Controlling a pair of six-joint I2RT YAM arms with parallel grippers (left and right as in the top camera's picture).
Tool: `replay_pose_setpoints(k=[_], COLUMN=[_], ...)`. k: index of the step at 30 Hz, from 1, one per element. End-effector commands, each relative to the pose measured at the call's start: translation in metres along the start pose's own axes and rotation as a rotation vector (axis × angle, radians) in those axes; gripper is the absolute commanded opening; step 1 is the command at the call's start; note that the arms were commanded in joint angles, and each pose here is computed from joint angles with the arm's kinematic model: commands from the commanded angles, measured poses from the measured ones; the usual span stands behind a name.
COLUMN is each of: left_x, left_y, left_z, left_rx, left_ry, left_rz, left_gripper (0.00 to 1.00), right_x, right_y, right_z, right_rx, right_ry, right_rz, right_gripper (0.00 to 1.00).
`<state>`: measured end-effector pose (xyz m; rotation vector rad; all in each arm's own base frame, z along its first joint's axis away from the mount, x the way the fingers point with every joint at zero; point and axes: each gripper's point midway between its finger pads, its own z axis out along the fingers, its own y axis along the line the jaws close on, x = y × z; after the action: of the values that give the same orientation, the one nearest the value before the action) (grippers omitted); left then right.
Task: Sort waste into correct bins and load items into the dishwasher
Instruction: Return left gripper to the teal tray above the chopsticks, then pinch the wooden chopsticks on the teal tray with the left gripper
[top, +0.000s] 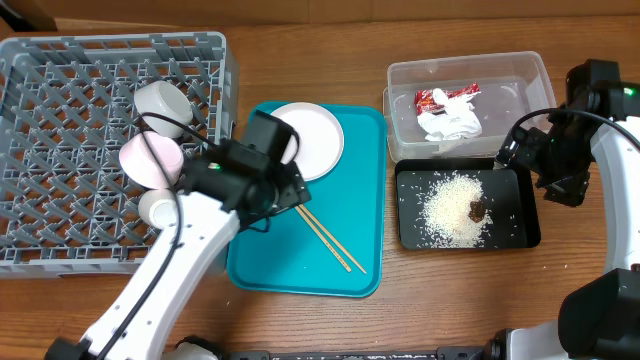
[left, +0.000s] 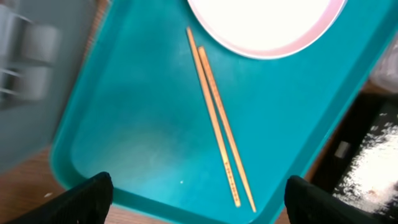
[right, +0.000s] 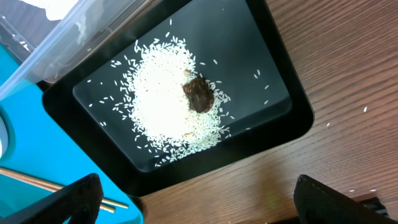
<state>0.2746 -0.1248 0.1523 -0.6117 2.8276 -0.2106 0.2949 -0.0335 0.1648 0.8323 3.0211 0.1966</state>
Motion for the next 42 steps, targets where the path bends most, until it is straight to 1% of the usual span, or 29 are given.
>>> replay_pose_setpoints(k=[1,4,6,9,12,17,19,23,25,26,29,32,36,37,40,42], left_x=[0.023,0.045,0.059,0.082,0.09,0.091,0.091,0.08,0.073,0.07,0.06,0.039,0.026,0.025,0.022,0.019], left_y=[-0.01,-0.014,-0.01,-0.005,0.001,0.01,0.011,0.018,0.02,0.02,0.021,0.032,0.044,0.044,0.026,0.022], left_z=[0.049,0.082,0.105,0.129,0.142,0.149,0.149,0.152,0.154,0.155,0.158,0.162,0.161,0.161,0.162,0.156], left_rx=[-0.013,-0.054,-0.115,-0.17,-0.211,-0.258,-0.263,-0.28,-0.287,-0.282,-0.265,-0.265,-0.233,-0.219,-0.086,-0.061], left_ry=[0.1,0.23,0.31,0.434,0.476,0.47,0.469,0.433,0.402,0.391,0.374,0.334,0.366,0.374,0.41,0.396], left_rz=[-0.027,-0.054,-0.1,-0.141,-0.148,-0.143,-0.143,-0.152,-0.153,-0.157,-0.178,-0.233,-0.28,-0.267,-0.125,-0.083], left_gripper=[0.89,0.89,0.89,0.88,0.88,0.88,0.85,0.69,0.59,0.57,0.58,0.59,0.59,0.61,0.62,0.63], right_x=[0.0,0.0,0.0,0.0,0.0,0.0,0.0,0.0,0.0,0.0,0.0,0.0,0.0,0.0,-0.001,-0.001], right_y=[0.002,0.002,0.002,0.002,0.002,0.002,0.002,0.002,0.002,0.002,0.002,0.002,0.002,0.002,0.002,0.002], right_z=[-0.012,-0.012,-0.012,-0.012,-0.012,-0.012,-0.012,-0.012,-0.012,-0.012,-0.012,-0.012,-0.012,-0.012,-0.012,-0.012], right_rx=[-0.017,-0.017,-0.017,-0.016,-0.017,-0.016,-0.017,-0.016,-0.017,-0.016,-0.016,-0.016,-0.016,-0.017,-0.017,-0.017], right_ry=[-0.042,-0.042,-0.042,-0.042,-0.042,-0.042,-0.042,-0.042,-0.042,-0.042,-0.041,-0.041,-0.042,-0.042,-0.043,-0.042], right_rz=[-0.008,-0.008,-0.008,-0.008,-0.008,-0.008,-0.008,-0.008,-0.008,-0.008,-0.008,-0.008,-0.008,-0.008,-0.008,-0.008], right_gripper=[1.0,1.0,1.0,1.0,1.0,1.0,1.0,1.0,1.0,1.0,1.0,1.0,1.0,1.0,1.0,1.0])
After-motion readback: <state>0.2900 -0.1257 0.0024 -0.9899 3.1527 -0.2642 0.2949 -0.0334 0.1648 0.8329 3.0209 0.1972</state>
